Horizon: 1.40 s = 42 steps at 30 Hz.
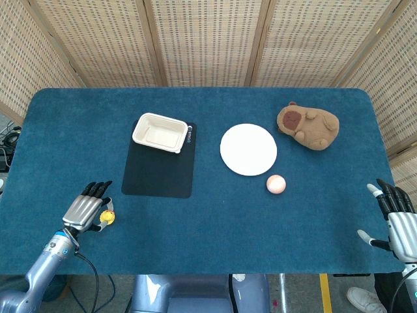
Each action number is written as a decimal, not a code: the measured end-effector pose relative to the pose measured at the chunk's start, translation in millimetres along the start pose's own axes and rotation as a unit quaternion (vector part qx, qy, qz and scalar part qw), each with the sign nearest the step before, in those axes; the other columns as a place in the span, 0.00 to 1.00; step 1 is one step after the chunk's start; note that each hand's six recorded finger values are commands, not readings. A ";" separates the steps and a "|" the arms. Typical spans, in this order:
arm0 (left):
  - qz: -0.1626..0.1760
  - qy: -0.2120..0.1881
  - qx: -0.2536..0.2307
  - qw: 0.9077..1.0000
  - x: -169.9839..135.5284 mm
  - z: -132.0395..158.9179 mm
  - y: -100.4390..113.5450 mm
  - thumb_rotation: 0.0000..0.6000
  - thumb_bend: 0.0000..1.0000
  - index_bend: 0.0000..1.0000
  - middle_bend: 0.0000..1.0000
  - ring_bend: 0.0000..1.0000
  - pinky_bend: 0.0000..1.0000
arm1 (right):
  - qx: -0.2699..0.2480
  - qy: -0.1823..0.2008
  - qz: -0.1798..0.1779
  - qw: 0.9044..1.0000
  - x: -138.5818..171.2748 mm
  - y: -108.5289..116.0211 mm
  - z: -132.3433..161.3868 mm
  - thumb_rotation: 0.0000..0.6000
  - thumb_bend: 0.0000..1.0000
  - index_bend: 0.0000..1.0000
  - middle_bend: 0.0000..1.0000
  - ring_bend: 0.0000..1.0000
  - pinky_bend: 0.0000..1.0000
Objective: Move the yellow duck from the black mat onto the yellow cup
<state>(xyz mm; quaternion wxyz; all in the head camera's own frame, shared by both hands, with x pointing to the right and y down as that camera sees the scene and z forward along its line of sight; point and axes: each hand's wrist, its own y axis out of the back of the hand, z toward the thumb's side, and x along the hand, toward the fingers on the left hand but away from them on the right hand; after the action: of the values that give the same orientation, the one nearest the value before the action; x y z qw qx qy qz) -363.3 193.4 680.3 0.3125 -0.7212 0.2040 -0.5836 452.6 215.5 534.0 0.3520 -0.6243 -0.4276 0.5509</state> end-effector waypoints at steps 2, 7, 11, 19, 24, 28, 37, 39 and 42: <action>-0.001 0.004 -0.002 1.000 -0.6 -2.5 -1.6 1.00 0.35 0.56 0.00 0.00 0.00 | 0.000 0.000 0.000 1.000 0.1 0.0 0.1 1.00 0.00 0.09 0.00 0.00 0.00; -0.007 0.011 -0.006 1.000 -0.5 -8.9 -7.0 1.00 0.35 0.55 0.00 0.00 0.00 | 0.001 0.001 0.001 1.000 0.6 -0.4 0.5 1.00 0.00 0.09 0.00 0.00 0.00; -0.009 0.014 -0.005 1.000 2.0 -11.5 -8.2 1.00 0.35 0.54 0.00 0.00 0.00 | 0.002 0.001 0.001 1.000 0.4 -1.0 0.9 1.00 0.00 0.09 0.00 0.00 0.00; -0.014 0.006 -0.002 1.000 -0.4 -12.4 -10.2 1.00 0.16 0.21 0.00 0.00 0.00 | 0.003 0.001 0.002 1.000 0.5 -1.5 0.9 1.00 0.00 0.09 0.00 0.00 0.00; -0.001 0.002 -0.016 1.000 -6.6 -15.7 -4.1 1.00 0.15 0.06 0.00 0.00 0.00 | 0.002 0.002 0.002 1.000 0.8 -1.5 1.5 1.00 0.00 0.09 0.00 0.00 0.00; 0.033 0.008 -0.044 0.998 -15.6 -22.4 11.7 1.00 0.13 0.00 0.00 0.00 0.00 | 0.001 0.004 0.002 1.000 1.5 -0.8 2.4 1.00 0.00 0.09 0.00 0.00 0.00; 0.157 0.053 -0.118 0.979 -70.6 -50.0 83.1 1.00 0.09 0.00 0.00 0.00 0.00 | 0.001 0.006 -0.002 1.000 2.3 1.1 2.9 1.00 0.00 0.09 0.00 0.00 0.00; 0.174 0.069 -0.128 0.974 -84.9 -55.8 93.3 1.00 0.09 0.00 0.00 0.00 0.00 | 0.002 0.006 -0.003 1.000 2.7 1.5 3.0 1.00 0.00 0.09 0.00 0.00 0.00; 0.191 0.088 -0.133 0.968 -99.1 -62.2 100.2 1.00 0.09 0.00 0.00 0.00 0.00 | 0.004 0.007 -0.007 1.000 3.7 3.0 3.2 1.00 0.00 0.09 0.00 0.00 0.00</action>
<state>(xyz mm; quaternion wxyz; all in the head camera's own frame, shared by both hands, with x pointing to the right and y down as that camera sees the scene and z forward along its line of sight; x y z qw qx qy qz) -439.9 173.3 548.2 0.2998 -0.6499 0.4407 -0.5418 450.0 217.7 529.4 0.3616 -0.6238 -0.4268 0.5458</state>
